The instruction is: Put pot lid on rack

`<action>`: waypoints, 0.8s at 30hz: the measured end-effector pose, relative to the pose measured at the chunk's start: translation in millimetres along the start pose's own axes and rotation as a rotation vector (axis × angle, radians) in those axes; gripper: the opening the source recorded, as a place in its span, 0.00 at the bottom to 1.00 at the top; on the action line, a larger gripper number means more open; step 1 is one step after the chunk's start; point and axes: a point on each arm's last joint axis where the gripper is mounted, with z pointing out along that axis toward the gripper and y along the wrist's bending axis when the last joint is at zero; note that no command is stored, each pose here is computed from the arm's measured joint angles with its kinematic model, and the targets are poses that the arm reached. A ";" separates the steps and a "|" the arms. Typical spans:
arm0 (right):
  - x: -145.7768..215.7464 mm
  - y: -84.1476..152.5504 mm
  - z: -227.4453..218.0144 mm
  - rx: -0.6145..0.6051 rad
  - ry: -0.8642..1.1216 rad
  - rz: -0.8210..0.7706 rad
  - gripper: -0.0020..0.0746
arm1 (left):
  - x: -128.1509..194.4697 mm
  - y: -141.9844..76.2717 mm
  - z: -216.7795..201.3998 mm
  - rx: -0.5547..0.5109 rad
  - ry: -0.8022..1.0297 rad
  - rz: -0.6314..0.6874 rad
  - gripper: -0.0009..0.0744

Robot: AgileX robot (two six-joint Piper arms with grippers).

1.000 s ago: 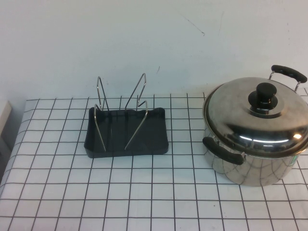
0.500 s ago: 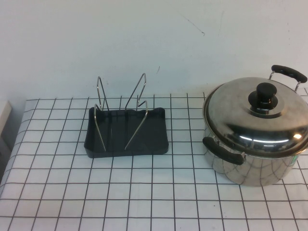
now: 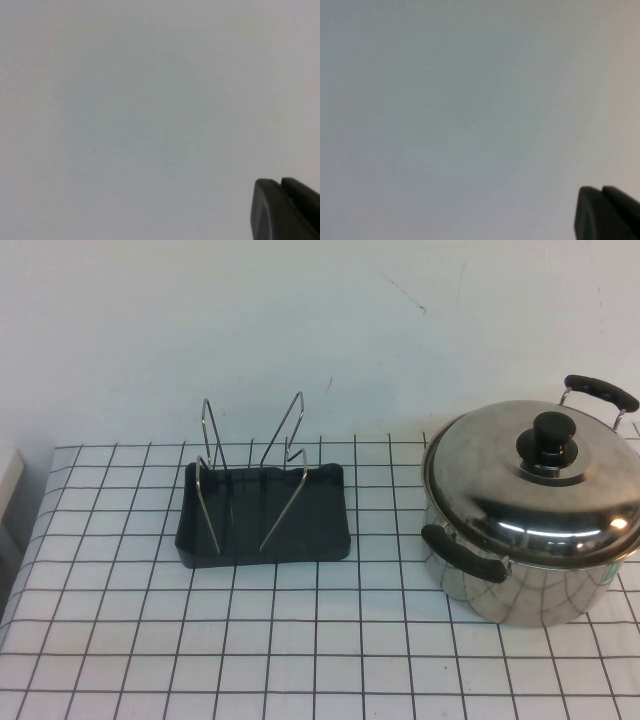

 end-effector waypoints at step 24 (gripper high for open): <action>-5.6 -3.5 95.6 -0.105 0.524 -0.002 0.02 | -27.7 -6.5 28.1 0.022 0.180 0.084 0.01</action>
